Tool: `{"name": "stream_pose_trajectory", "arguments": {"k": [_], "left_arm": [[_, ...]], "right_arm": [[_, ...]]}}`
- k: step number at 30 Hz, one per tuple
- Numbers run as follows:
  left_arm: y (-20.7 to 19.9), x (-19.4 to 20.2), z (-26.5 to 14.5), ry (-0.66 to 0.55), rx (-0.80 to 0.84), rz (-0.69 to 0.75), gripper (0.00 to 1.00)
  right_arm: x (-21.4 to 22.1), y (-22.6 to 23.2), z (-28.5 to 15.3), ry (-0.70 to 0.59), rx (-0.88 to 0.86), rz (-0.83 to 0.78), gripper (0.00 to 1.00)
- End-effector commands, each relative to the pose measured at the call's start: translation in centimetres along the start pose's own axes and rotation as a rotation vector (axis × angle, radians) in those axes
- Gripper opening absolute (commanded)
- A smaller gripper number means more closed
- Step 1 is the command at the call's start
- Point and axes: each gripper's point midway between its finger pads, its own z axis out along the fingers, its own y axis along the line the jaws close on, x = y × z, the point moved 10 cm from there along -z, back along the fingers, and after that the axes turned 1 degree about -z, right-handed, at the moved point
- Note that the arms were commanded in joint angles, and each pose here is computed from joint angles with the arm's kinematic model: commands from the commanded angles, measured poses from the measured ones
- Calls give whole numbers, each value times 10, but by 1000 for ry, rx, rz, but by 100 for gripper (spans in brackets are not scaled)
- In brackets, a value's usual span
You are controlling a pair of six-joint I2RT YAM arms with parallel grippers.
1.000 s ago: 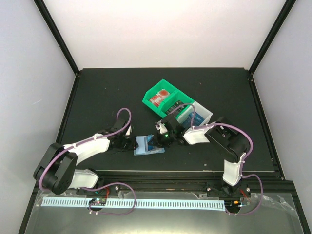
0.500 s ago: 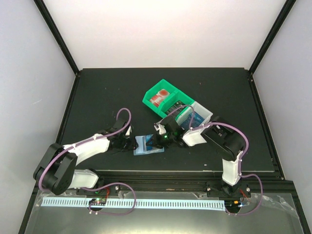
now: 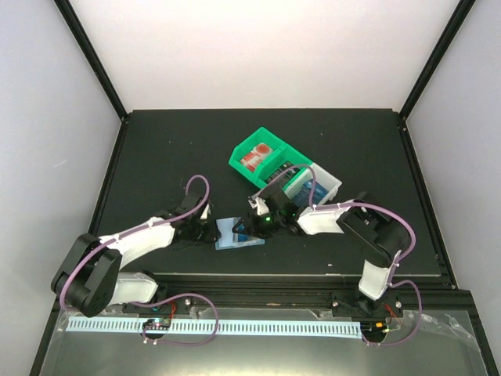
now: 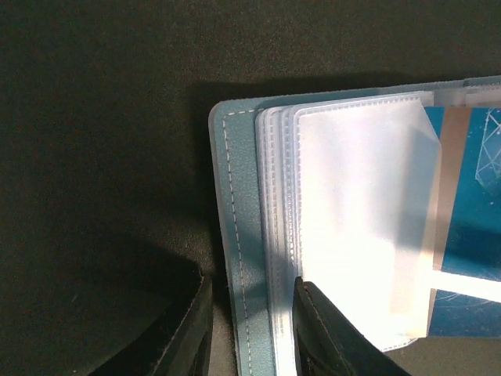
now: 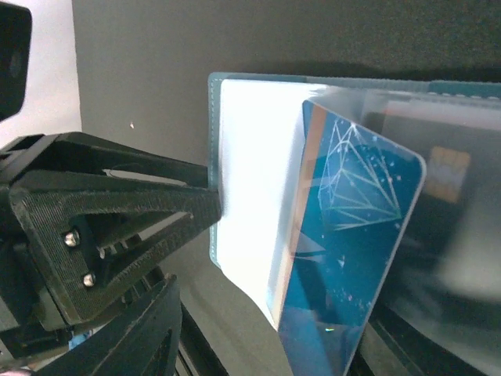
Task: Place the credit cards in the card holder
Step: Insert the credit card into the card holder.
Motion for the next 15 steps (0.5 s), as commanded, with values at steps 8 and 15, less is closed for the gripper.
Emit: {"name": "stream_pose_trajectory", "arguments": {"k": [8,15], "left_arm": [[2,2,1,2,0,-14,30],[2,2,1,6,7,-1,30]], "right_arm": [[-2,10,-18,-26,151,-11,62],[-7,7,-9,-3,210,10,58]]}}
